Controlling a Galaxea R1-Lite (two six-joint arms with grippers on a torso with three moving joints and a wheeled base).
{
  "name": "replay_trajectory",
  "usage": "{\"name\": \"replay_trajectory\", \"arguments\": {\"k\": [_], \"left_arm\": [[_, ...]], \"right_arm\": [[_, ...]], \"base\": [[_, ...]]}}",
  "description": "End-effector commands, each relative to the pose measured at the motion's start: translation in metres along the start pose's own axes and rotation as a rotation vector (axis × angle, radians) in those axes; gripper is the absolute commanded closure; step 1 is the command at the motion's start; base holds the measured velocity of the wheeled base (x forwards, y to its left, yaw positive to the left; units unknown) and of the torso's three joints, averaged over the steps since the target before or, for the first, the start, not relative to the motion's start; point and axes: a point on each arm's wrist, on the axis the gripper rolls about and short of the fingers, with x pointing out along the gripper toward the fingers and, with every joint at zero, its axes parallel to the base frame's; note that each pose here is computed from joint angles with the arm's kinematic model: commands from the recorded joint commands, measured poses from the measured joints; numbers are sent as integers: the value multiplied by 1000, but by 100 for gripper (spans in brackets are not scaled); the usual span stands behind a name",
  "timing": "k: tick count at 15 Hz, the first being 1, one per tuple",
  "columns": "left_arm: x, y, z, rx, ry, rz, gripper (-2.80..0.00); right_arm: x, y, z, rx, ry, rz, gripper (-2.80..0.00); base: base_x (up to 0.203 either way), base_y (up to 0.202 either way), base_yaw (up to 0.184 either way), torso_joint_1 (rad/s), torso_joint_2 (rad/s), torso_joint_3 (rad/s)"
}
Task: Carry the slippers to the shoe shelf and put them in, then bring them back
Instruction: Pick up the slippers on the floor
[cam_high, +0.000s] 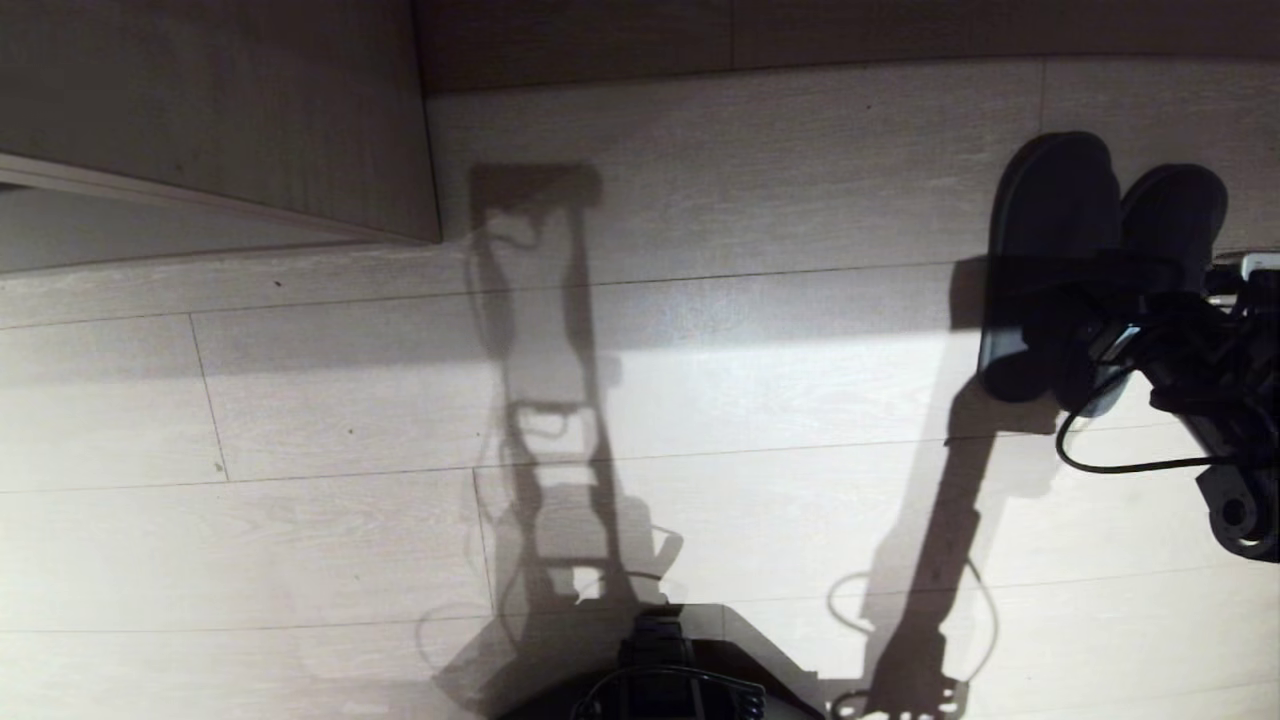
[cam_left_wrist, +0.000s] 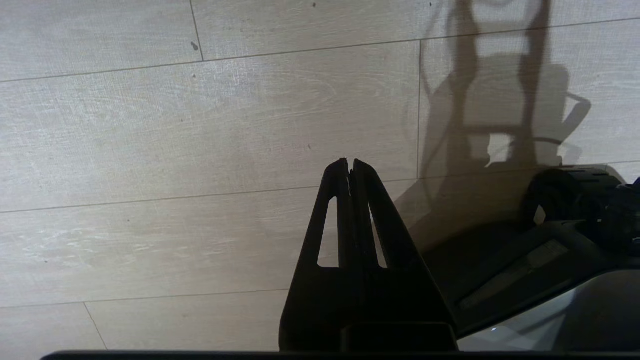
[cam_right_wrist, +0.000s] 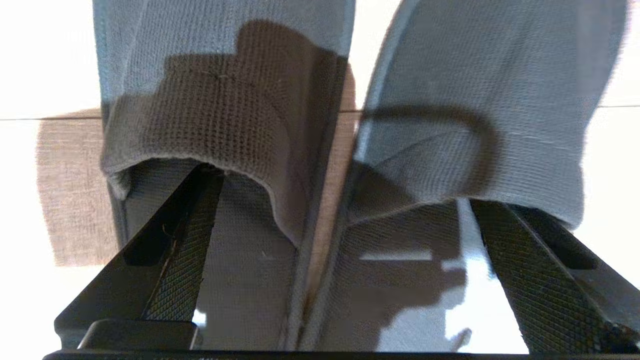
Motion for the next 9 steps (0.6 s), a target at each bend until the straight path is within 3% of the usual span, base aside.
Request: {"name": "replay_trajectory", "arguments": {"k": [1,5,9], "left_arm": [[0,0,0,0,0,0,0],[0,0,0,0,0,0,0],[0,0,0,0,0,0,0]], "right_arm": [[4,0,-8,3,5,4,-280],[15,-2,-27,6,24,5,-280],[23,-1,-16,-1,-31,24,-280]], "base": [[0,0,0,0,0,0],[0,0,0,0,0,0],[0,0,0,0,0,0]]}}
